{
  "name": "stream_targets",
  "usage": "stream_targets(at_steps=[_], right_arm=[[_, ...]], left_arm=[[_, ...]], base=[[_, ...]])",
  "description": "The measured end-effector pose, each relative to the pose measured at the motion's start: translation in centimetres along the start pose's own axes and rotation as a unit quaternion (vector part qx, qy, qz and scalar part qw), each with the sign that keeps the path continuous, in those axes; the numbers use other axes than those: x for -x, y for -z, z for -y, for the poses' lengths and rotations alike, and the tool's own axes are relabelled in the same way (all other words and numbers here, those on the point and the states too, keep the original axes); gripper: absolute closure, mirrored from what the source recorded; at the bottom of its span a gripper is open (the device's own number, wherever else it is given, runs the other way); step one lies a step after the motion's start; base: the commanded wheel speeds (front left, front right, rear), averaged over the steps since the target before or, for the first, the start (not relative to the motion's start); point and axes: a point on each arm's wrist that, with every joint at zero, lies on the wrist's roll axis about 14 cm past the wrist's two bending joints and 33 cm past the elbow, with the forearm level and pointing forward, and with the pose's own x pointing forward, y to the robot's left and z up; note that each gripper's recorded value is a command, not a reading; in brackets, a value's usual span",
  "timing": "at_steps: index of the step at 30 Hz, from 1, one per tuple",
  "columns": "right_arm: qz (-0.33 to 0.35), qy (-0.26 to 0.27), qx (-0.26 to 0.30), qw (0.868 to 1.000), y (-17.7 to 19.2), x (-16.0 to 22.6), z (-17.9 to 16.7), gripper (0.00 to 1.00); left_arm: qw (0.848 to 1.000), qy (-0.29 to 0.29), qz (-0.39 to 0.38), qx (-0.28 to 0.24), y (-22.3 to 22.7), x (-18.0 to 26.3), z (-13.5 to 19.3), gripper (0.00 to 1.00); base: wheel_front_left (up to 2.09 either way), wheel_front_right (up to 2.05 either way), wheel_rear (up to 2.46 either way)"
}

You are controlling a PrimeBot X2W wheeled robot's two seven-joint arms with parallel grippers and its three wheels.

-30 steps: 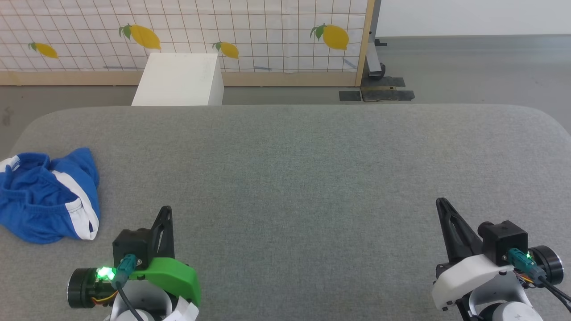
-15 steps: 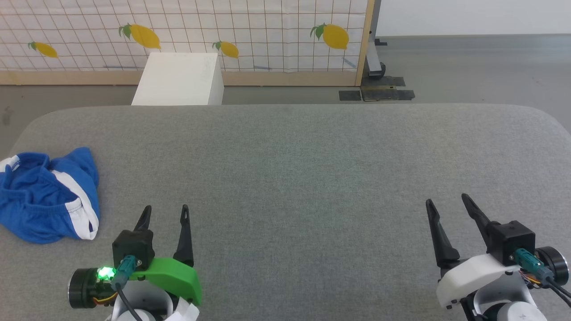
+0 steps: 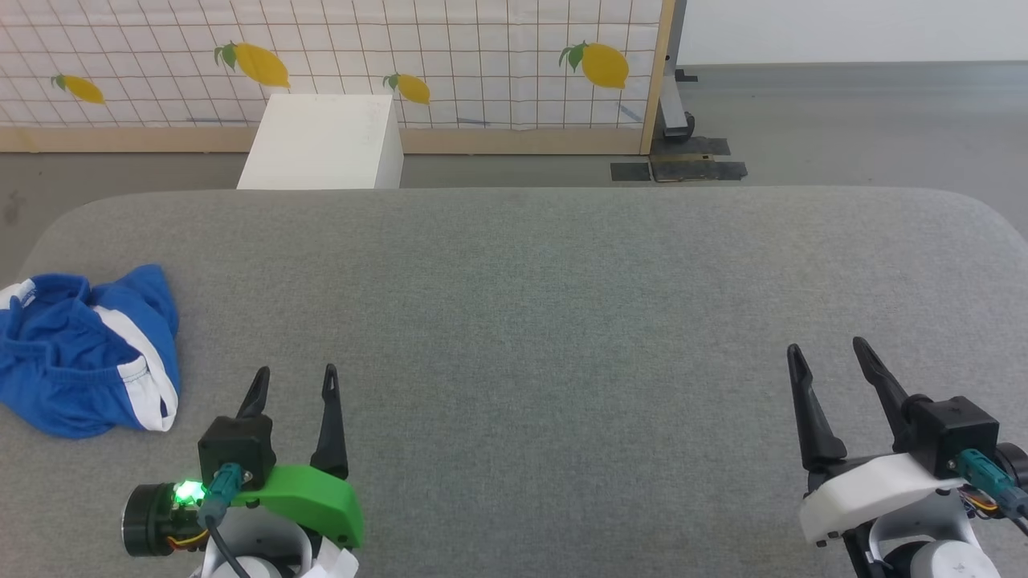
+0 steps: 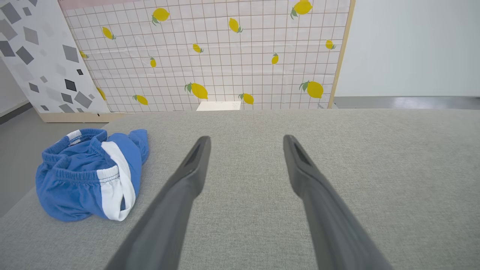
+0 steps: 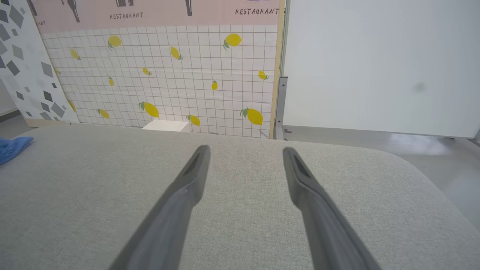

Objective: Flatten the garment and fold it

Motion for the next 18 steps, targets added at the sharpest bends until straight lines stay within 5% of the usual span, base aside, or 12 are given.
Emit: stream_targets(at_steps=[18], right_arm=[[0.037,0.005,-0.016,0.999,-1.6,0.0,0.3,0.0]], left_arm=[[1.0,-0.006,0.02,0.012,-0.6,0.1,-0.1,0.0]], base=[[0.0,0.0,0.0]])
